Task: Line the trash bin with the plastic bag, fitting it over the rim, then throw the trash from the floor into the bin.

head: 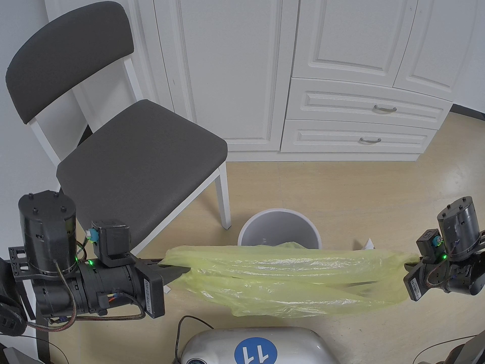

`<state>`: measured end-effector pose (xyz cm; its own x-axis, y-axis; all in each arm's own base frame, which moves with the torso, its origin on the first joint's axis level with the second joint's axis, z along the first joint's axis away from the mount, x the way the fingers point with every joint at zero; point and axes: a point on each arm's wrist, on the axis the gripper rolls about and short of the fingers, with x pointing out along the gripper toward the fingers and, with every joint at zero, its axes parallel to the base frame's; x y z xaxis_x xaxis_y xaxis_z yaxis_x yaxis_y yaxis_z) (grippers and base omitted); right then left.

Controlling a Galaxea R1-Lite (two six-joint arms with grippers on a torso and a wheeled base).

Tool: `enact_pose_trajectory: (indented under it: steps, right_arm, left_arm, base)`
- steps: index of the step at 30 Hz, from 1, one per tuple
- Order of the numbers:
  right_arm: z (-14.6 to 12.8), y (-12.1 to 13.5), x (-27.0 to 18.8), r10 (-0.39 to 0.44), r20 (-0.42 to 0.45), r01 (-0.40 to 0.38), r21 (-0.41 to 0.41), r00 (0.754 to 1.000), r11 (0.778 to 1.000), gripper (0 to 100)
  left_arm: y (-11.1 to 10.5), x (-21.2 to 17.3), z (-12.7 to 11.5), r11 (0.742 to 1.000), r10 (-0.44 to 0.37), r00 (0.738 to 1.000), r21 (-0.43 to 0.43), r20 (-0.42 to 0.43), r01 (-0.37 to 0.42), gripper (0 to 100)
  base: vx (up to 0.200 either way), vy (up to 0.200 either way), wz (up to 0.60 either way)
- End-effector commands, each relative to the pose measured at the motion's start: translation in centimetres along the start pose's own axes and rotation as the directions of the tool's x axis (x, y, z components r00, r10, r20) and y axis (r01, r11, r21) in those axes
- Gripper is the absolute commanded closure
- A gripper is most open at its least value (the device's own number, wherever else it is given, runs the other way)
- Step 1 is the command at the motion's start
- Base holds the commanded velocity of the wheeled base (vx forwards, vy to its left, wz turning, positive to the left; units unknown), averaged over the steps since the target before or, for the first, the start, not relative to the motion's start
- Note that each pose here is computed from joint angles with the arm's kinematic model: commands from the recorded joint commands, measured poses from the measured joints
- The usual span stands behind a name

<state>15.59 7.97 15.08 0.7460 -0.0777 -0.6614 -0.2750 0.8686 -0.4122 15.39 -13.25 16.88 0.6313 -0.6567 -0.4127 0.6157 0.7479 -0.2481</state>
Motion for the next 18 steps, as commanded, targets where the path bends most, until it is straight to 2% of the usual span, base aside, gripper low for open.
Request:
enact_pose_trajectory:
  steps: [1, 8, 18]
  right_arm:
    - [0.0, 0.1, 0.7, -0.006, -0.028, 0.006, -0.002, 1.000, 1.000, 100]
    - [0.1, 0.0, 1.5, -0.016, -0.060, 0.017, 0.002, 0.998, 1.000, 100]
    - [0.3, -0.1, 1.9, -0.022, -0.073, 0.023, 0.012, 0.997, 1.000, 100]
  left_arm:
    - [0.2, 0.3, 0.0, 1.000, 0.009, 1.000, -0.003, -0.009, -0.009, 100]
    - [1.0, 0.8, -0.1, 0.999, 0.040, 0.999, -0.016, -0.024, -0.041, 100]
    - [1.0, 1.0, -0.1, 0.999, 0.045, 0.999, -0.017, -0.025, -0.045, 100]
  base:
    - [0.000, 0.000, 0.00]
    - [0.000, 0.000, 0.00]
    - [0.000, 0.000, 0.00]
